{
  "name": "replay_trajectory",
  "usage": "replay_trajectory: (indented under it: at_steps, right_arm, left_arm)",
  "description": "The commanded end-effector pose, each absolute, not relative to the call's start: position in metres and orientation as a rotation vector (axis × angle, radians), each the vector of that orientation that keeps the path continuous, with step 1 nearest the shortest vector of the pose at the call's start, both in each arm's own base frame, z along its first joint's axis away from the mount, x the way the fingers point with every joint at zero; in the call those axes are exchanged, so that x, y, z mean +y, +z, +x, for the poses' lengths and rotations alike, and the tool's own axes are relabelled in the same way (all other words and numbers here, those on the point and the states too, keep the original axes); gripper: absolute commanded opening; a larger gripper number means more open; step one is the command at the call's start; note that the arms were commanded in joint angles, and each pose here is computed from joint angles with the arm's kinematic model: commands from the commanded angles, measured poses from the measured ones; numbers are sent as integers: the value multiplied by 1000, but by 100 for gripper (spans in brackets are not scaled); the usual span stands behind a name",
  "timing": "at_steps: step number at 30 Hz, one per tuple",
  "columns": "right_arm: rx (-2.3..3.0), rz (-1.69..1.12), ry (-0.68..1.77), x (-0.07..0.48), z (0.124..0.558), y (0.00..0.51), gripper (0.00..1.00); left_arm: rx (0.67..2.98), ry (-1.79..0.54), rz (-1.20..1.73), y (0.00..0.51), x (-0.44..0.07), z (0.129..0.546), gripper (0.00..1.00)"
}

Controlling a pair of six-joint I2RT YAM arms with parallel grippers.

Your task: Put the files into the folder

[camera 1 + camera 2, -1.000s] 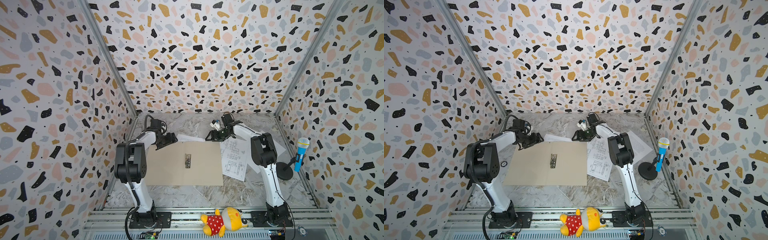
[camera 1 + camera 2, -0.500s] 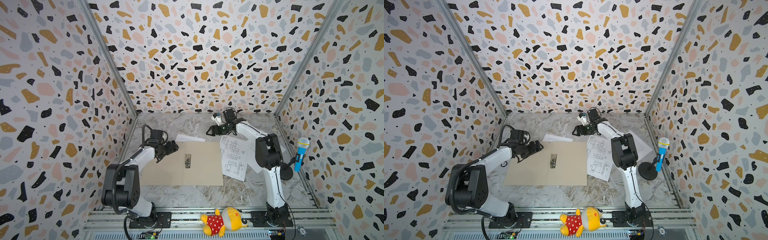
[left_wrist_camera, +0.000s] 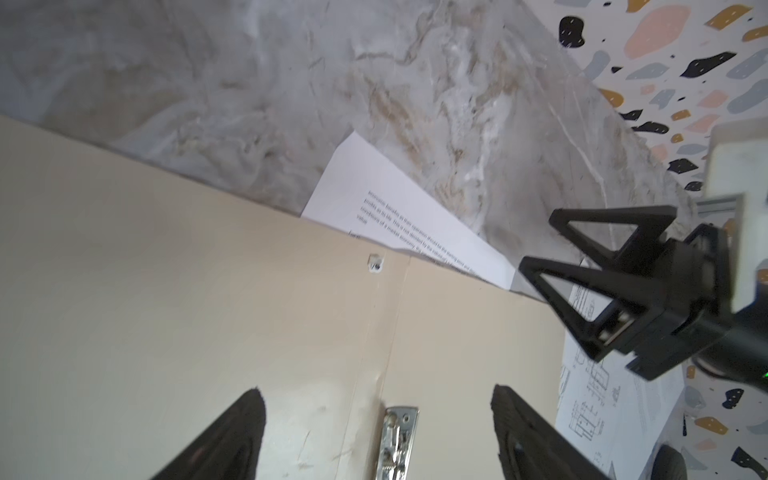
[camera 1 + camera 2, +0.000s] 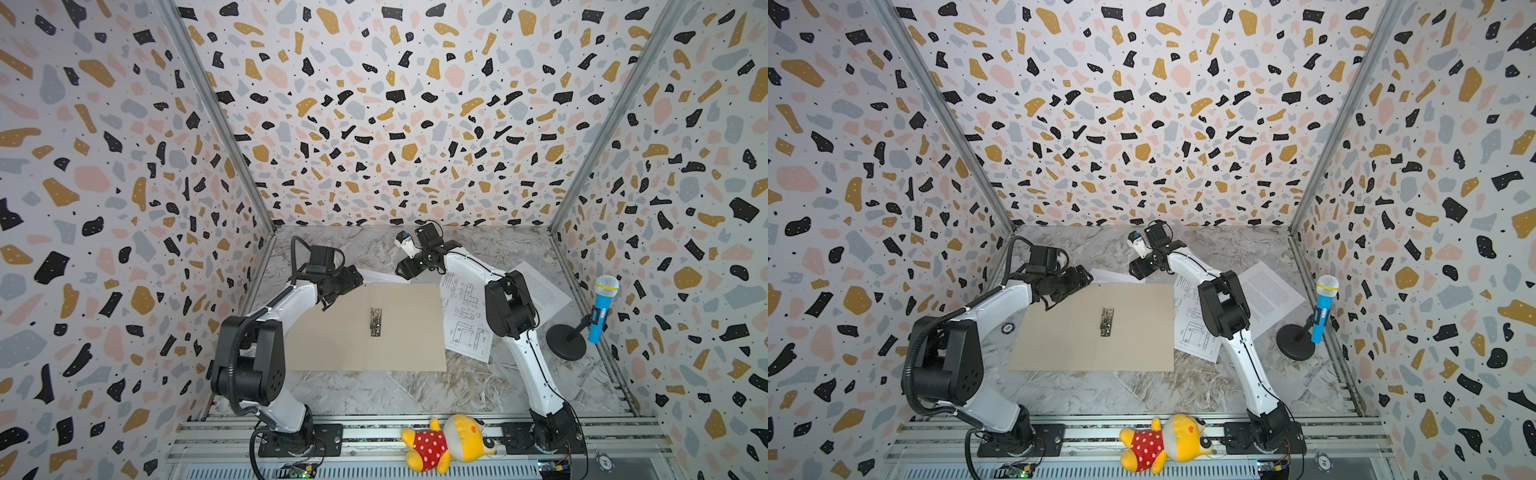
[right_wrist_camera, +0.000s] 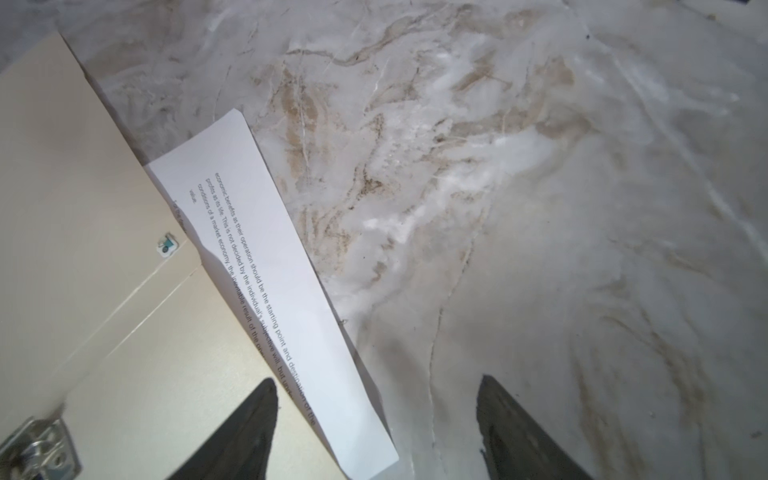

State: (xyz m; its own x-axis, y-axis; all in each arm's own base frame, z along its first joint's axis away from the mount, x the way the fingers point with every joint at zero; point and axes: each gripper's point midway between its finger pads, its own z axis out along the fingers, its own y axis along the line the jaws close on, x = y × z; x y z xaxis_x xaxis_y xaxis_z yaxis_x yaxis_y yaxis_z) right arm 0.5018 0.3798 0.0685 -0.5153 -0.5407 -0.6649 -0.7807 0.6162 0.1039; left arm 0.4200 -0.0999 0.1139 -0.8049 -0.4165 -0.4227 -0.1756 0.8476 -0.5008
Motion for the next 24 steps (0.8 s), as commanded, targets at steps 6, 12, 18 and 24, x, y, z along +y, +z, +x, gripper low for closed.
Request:
replay_trajectory:
  at_steps: [6, 12, 18, 24]
  right_arm:
    - [2120, -1175, 262, 389, 511, 72, 68]
    - [2119, -1244, 146, 393, 506, 53, 66]
    - [2164, -1238, 11, 376, 514, 34, 59]
    - [2279, -1197, -61, 339, 521, 12, 56]
  left_arm:
    - [2536, -538, -449, 103, -91, 435, 81]
    - [2581, -539, -432, 90, -93, 440, 79]
    - [2593, -513, -403, 86, -93, 448, 78]
    - [2631, -445, -369, 73, -87, 451, 77]
